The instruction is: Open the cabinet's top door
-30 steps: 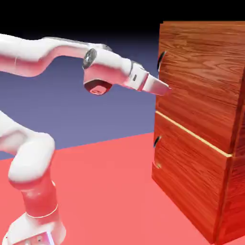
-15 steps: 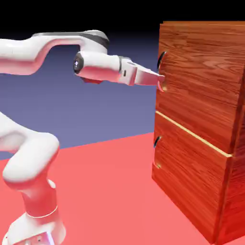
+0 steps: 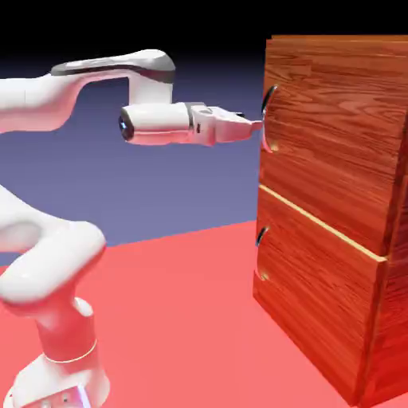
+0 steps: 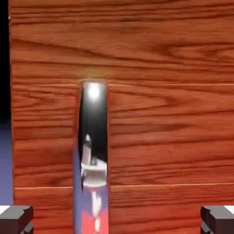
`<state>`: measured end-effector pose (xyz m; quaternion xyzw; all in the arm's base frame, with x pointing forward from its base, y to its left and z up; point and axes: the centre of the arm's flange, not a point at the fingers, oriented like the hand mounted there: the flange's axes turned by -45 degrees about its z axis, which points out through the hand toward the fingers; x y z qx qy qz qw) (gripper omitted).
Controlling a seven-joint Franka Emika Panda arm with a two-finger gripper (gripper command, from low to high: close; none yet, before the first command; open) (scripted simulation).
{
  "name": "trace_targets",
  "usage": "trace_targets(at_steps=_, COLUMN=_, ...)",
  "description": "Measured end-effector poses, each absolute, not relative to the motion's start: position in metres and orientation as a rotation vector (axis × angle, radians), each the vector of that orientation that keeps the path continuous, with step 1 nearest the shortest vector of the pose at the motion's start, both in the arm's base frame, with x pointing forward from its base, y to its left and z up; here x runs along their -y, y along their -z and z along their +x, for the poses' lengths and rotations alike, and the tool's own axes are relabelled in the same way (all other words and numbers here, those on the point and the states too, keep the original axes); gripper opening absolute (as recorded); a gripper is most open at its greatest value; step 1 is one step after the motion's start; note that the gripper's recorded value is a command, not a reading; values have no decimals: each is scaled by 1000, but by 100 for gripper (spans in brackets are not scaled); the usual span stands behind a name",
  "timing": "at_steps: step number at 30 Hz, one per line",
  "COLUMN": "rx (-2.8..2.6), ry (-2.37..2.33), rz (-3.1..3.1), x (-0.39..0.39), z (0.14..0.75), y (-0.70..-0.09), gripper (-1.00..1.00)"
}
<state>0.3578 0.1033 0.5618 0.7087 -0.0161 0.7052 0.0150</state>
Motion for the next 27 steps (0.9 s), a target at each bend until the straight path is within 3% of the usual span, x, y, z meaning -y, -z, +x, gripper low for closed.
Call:
trace_targets(at_steps=6, rx=48, ry=-2197, rz=2198, x=-105, z=398, y=-560, gripper=0)
trace_targets(at_steps=7, rx=49, ry=-2199, rz=2199, x=-104, z=409, y=-560, gripper=-100)
trace_targets(at_steps=27, rx=-377, ry=-2363, rz=2363, x=-34, z=283, y=-560, gripper=-100)
